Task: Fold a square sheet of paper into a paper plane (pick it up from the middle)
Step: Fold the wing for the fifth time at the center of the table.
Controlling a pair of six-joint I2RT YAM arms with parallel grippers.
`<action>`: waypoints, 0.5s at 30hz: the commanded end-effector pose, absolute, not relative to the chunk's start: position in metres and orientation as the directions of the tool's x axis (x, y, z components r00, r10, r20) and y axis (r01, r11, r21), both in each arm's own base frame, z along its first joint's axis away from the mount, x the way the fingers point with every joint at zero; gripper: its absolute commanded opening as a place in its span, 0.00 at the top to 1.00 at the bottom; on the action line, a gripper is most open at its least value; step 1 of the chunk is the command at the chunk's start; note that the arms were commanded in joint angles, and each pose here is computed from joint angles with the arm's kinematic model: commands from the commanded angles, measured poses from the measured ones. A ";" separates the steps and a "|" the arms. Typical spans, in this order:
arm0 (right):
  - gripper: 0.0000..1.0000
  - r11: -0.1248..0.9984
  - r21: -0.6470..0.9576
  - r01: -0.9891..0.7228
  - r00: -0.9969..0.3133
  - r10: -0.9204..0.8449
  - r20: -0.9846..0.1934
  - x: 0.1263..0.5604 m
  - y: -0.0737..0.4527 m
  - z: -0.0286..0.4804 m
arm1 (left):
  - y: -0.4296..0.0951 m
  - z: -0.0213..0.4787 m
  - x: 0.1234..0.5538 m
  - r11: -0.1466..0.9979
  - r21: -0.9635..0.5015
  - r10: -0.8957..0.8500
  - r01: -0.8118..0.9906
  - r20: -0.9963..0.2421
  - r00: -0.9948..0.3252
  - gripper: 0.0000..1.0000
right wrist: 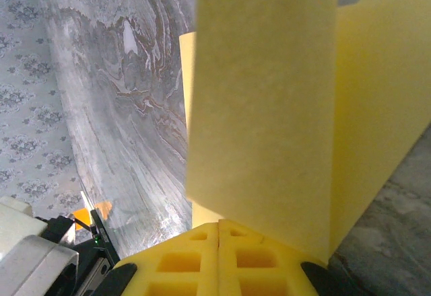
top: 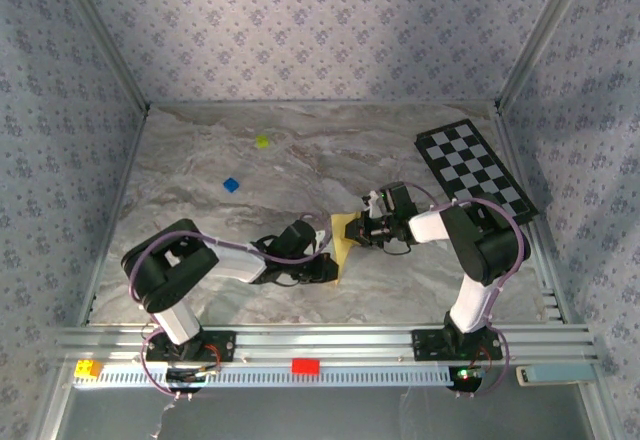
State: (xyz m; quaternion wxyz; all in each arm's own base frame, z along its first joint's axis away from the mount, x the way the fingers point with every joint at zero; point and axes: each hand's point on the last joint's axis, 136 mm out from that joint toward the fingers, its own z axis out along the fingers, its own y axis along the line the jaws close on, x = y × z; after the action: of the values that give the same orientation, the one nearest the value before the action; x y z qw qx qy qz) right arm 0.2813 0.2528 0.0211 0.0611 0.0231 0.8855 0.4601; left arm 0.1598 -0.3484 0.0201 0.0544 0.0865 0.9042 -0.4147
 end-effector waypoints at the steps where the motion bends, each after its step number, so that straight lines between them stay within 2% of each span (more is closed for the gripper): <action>1: 0.94 0.675 0.735 0.065 -0.992 0.123 -0.025 0.271 0.236 -0.014 | -0.313 -0.016 0.116 0.744 -0.654 0.186 0.138 0.004 -0.983 0.97; 3: 0.94 0.674 0.736 0.064 -0.992 0.122 -0.026 0.271 0.236 -0.014 | -0.312 -0.016 0.115 0.743 -0.655 0.188 0.137 0.008 -0.982 1.00; 7: 0.94 0.674 0.736 0.065 -0.992 0.121 -0.024 0.270 0.237 -0.014 | -0.311 -0.016 0.113 0.742 -0.656 0.193 0.141 0.008 -0.981 1.00; 9: 0.94 0.675 0.735 0.067 -0.992 0.123 -0.023 0.270 0.236 -0.014 | -0.311 -0.016 0.112 0.744 -0.652 0.198 0.144 0.011 -0.980 0.88; 10: 0.94 0.675 0.734 0.066 -0.992 0.123 -0.023 0.270 0.236 -0.014 | -0.310 -0.016 0.112 0.746 -0.650 0.200 0.145 0.010 -0.980 0.88; 13: 0.94 0.676 0.734 0.065 -0.992 0.122 -0.025 0.271 0.237 -0.015 | -0.309 -0.016 0.109 0.745 -0.650 0.208 0.148 0.016 -0.978 0.99; 15: 0.94 0.677 0.733 0.066 -0.992 0.121 -0.022 0.270 0.237 -0.015 | -0.309 -0.016 0.108 0.744 -0.652 0.210 0.150 0.014 -0.978 1.00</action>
State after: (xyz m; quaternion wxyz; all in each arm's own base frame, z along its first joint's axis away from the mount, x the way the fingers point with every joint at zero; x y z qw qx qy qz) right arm 0.2811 0.2530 0.0211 0.0609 0.0230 0.8855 0.4601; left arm 0.1512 -0.3436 0.0185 0.0446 0.0958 0.9060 -0.4100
